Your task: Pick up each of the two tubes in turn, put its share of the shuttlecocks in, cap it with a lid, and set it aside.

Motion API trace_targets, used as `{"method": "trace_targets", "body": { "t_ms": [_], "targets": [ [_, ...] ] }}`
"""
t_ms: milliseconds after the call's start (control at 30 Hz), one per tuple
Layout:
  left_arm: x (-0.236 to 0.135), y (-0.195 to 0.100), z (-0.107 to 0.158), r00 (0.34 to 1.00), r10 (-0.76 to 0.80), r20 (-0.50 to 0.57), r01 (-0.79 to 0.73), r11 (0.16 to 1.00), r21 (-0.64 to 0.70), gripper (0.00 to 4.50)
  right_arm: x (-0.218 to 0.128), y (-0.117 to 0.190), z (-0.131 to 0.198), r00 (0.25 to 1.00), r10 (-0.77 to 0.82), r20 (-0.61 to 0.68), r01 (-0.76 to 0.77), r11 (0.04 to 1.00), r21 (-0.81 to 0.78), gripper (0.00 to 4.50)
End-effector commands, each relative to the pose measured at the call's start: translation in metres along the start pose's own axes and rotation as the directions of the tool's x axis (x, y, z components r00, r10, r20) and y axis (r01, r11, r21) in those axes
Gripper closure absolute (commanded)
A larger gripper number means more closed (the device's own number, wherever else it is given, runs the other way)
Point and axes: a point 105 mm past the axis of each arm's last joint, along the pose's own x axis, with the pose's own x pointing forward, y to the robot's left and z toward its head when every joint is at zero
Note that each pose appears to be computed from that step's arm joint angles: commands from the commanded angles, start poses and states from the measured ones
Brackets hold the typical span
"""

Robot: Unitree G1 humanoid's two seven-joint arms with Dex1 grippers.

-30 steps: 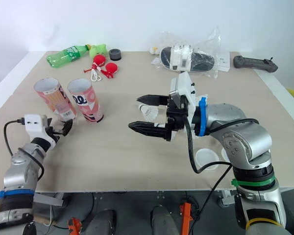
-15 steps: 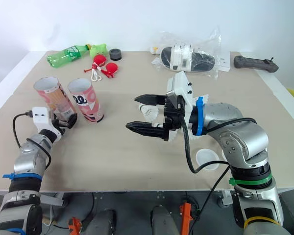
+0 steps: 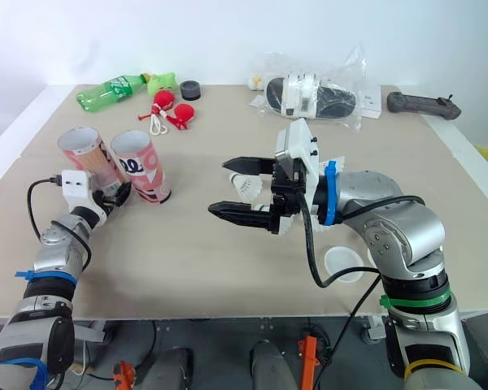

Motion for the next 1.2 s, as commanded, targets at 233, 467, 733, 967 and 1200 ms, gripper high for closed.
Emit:
{"method": "trace_targets", "body": {
  "t_ms": [233, 467, 733, 967, 1200],
  "targets": [
    [-0.012, 0.018, 0.007, 0.999, 0.035, 0.037, -0.035, 0.999, -0.005, 1.17, -0.001, 0.002, 0.012, 0.999, 0.003, 0.037, -0.001, 0.999, -0.034, 0.0],
    [-0.065, 0.04, 0.027, 0.995, 0.023, 0.096, -0.023, 1.0, -0.002, 1.17, -0.008, 0.004, 0.012, 0.999, 0.021, 0.024, -0.021, 1.0, -0.015, 0.0],
    [-0.138, 0.008, 0.034, 0.959, -0.283, 0.019, 0.28, 0.954, 0.104, 1.17, -0.026, 0.002, 0.011, 0.999, 0.036, -0.006, -0.036, 0.999, 0.035, 0.0],
    [-0.163, -0.039, 0.029, 0.737, -0.576, -0.354, 0.665, 0.712, 0.225, 1.17, -0.065, -0.013, -0.01, 0.979, -0.085, -0.186, 0.102, 0.991, 0.085, 0.0],
    [-0.154, -0.07, 0.04, 0.607, -0.642, -0.469, 0.781, 0.59, 0.203, 1.17, -0.08, -0.012, -0.027, 0.94, -0.248, -0.236, 0.262, 0.965, 0.031, 0.0]
  ]
}}
